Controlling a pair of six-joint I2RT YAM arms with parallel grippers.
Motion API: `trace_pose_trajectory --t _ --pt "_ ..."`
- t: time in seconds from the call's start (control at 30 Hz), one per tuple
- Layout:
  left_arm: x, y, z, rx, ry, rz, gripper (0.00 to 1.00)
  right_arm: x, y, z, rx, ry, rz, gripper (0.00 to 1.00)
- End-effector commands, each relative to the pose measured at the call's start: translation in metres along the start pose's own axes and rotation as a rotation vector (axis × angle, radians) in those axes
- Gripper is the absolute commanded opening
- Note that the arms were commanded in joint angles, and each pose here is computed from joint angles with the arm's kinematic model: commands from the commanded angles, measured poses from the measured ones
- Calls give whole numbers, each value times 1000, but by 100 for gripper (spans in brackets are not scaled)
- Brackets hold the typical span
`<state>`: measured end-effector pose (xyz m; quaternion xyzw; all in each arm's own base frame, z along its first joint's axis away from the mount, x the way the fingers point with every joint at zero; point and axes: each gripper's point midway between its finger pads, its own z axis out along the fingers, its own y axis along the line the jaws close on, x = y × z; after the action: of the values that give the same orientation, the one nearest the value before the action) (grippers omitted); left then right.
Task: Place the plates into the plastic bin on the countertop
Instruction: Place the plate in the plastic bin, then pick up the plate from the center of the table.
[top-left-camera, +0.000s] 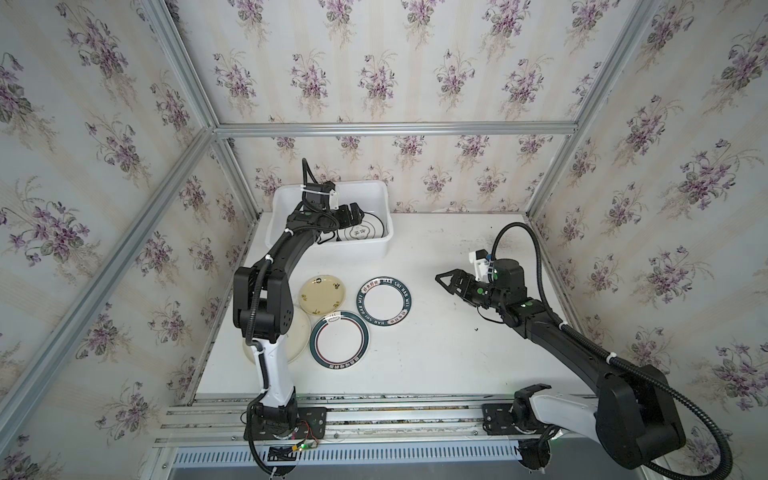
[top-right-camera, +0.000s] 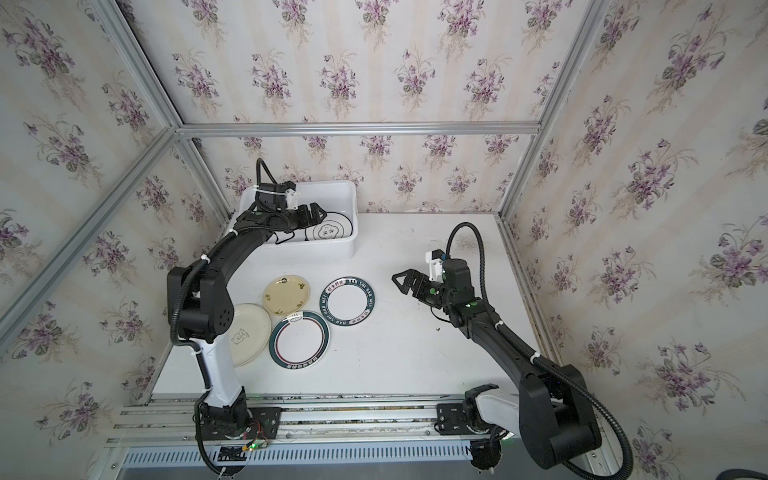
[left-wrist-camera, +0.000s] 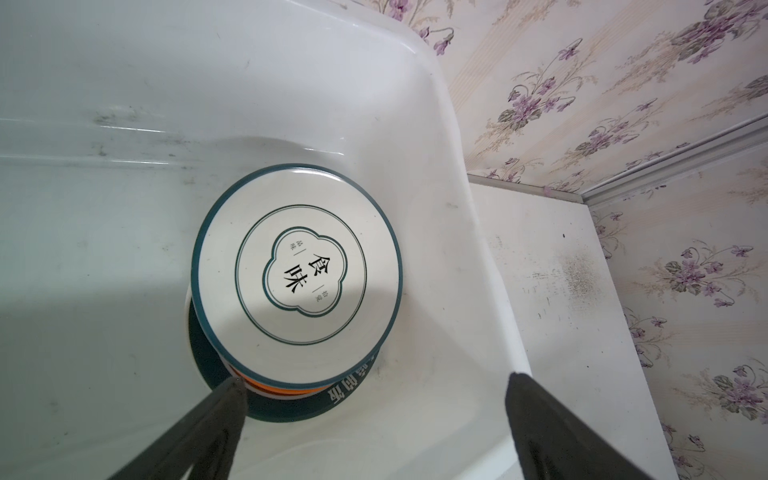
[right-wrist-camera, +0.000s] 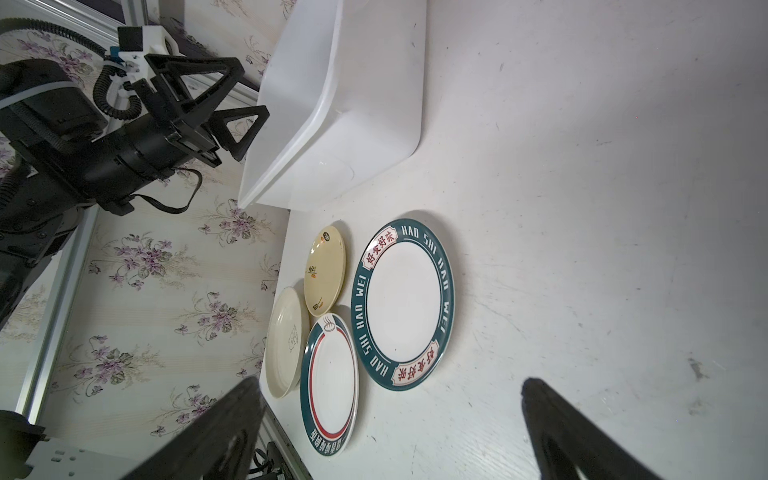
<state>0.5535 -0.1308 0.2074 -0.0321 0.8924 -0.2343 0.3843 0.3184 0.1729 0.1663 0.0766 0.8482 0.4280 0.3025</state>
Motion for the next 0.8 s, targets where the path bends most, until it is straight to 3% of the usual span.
trace_pose_trajectory --t 0.0,0.3,0.77 --pt "-4 -5 -9 3 -27 30 100 -5 5 -1 -17 -22 -19 99" --pt "2 -15 -36 29 -67 43 100 0 -9 6 26 -1 -19 99" --pt "24 -37 -114 50 -192 71 100 3 -17 29 4 45 18 98"
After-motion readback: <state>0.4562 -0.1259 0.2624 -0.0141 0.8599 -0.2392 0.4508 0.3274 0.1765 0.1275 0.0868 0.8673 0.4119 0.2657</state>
